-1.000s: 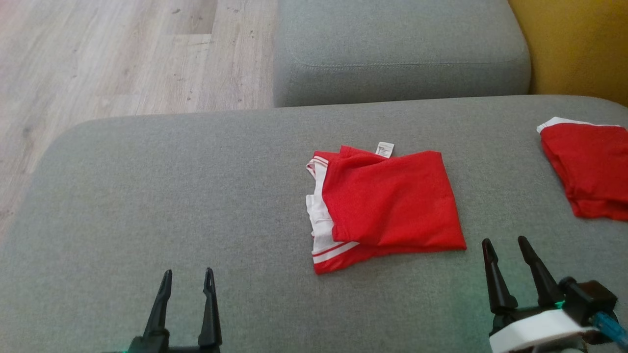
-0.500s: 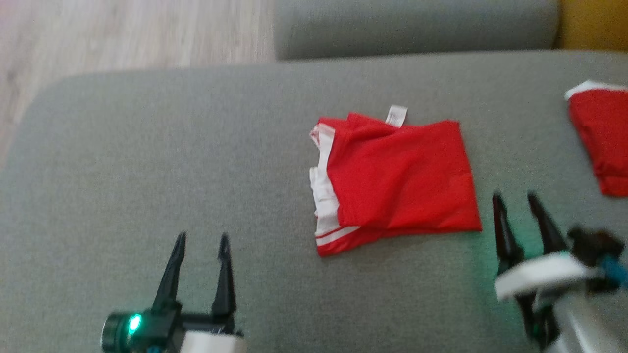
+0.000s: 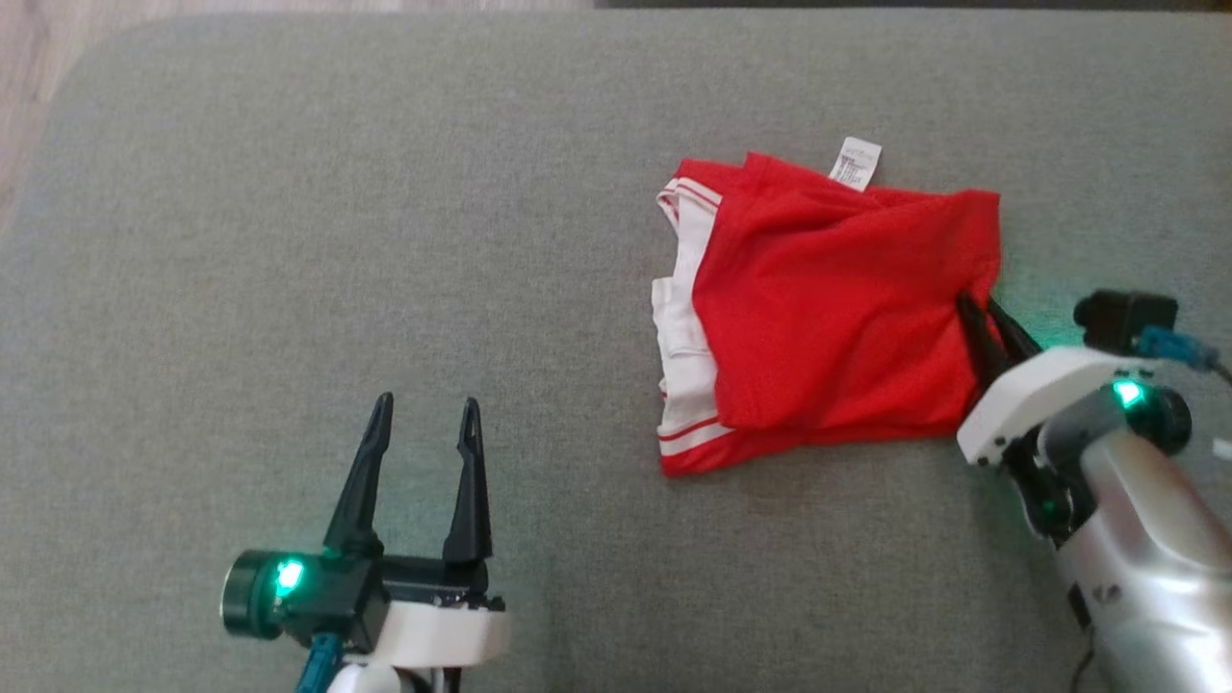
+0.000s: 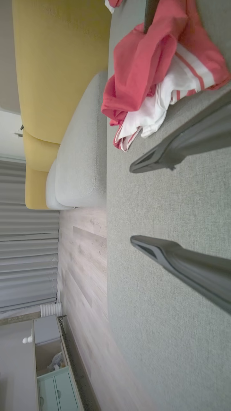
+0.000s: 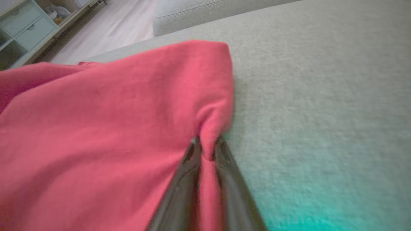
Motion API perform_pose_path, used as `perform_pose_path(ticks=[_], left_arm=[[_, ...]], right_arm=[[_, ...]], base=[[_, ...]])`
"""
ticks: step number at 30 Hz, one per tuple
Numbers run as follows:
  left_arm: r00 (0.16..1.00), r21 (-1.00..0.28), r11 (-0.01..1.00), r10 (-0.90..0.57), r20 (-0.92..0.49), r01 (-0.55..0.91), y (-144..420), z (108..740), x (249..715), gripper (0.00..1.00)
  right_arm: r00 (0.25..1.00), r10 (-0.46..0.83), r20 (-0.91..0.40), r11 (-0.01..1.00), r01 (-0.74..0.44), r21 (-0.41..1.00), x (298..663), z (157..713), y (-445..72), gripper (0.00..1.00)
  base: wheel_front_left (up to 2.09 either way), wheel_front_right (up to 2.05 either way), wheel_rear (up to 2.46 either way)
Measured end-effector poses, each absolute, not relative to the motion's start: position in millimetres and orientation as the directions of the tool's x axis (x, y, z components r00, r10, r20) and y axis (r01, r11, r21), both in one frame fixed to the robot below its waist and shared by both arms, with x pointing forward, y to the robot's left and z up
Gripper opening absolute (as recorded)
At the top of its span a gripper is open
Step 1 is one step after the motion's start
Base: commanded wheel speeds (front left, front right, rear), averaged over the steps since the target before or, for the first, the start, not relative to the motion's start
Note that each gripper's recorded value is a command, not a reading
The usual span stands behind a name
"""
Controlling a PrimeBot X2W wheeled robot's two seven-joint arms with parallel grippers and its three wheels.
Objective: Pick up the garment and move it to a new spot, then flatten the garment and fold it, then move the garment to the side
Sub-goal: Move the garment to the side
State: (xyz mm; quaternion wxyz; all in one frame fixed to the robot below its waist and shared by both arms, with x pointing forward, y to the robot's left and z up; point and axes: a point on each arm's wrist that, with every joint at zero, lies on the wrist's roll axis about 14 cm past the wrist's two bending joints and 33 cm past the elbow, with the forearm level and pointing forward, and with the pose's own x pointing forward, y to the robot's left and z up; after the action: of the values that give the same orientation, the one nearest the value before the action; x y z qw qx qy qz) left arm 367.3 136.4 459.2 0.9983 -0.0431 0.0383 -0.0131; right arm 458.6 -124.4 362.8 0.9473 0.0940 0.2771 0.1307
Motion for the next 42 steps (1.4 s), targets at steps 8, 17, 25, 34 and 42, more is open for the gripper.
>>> perform_pose_path(ticks=[8, 17, 25, 34, 42], left_arm=[[0.993, -0.094, 0.996, -0.024, -0.112, 0.013, 135, 444, 382, 1.0], [0.988, -0.125, 0.985, -0.126, -0.086, 0.115, 101, 437, 429, 1.0], [0.977, -0.156, 0.971, -0.197, -0.08, 0.183, 75, 422, 459, 1.0], [0.987, -0.177, 0.973, -0.157, -0.033, 0.149, 84, 448, 456, 1.0], [0.995, -0.179, 0.979, -0.1, -0.025, 0.094, 104, 471, 408, 1.0]], right_arm=[[0.849, 0.263, -0.457, 0.963, -0.206, 0.173, 496, 373, -157, 0.0], [0.896, 0.02, -0.443, 0.988, -0.087, -0.131, 532, 419, -301, 0.0], [0.887, -0.233, -0.4, 0.946, 0.112, -0.303, 529, 468, -415, 0.76], [0.9, -0.207, -0.383, 0.958, 0.108, -0.264, 511, 458, -377, 1.0], [0.925, 0.123, -0.36, 0.992, -0.111, 0.055, 443, 416, -216, 1.0]], base=[[0.0, 0.0, 0.0], [0.0, 0.0, 0.0], [0.0, 0.0, 0.0], [0.0, 0.0, 0.0], [0.0, 0.0, 0.0]])
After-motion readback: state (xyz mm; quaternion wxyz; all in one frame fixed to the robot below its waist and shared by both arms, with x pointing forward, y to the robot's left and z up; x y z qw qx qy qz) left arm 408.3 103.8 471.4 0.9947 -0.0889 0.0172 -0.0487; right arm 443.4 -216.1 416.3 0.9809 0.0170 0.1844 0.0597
